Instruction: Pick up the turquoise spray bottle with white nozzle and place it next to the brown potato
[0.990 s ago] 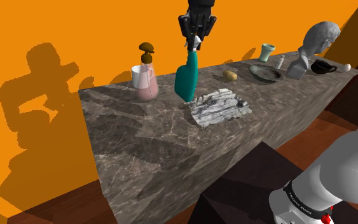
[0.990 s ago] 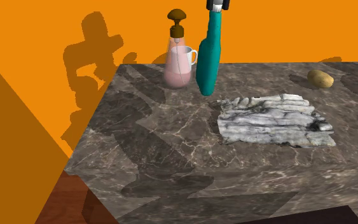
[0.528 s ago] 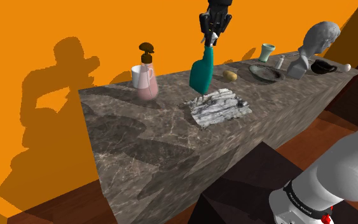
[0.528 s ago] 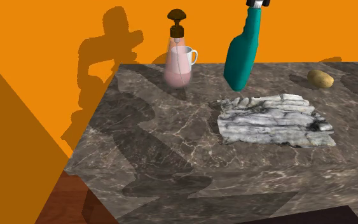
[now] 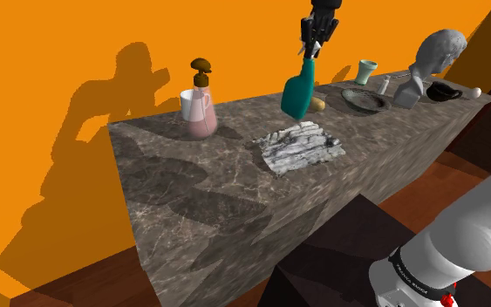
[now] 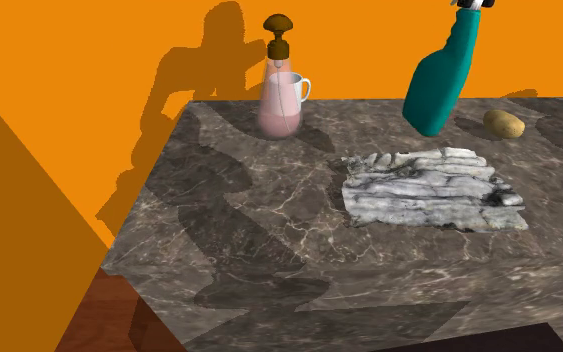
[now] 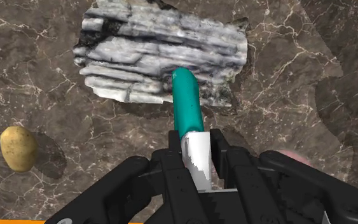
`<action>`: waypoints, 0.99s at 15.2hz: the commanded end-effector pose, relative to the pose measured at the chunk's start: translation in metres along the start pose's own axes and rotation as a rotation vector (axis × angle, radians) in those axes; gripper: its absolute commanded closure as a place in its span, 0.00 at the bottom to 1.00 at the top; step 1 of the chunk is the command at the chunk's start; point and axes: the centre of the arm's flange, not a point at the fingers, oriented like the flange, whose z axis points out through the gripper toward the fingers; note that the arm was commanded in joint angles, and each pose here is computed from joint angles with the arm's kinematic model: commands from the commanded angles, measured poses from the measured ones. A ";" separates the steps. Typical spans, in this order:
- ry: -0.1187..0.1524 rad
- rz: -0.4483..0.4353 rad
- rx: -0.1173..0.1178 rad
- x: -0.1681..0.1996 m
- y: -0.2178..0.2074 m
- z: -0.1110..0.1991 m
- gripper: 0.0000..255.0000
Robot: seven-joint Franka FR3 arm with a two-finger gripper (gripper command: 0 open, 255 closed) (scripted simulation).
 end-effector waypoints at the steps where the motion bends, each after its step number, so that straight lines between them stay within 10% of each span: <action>1: 0.000 -0.002 0.000 0.003 0.024 0.001 1.00; 15: 0.000 -0.002 0.000 0.024 0.208 0.000 1.00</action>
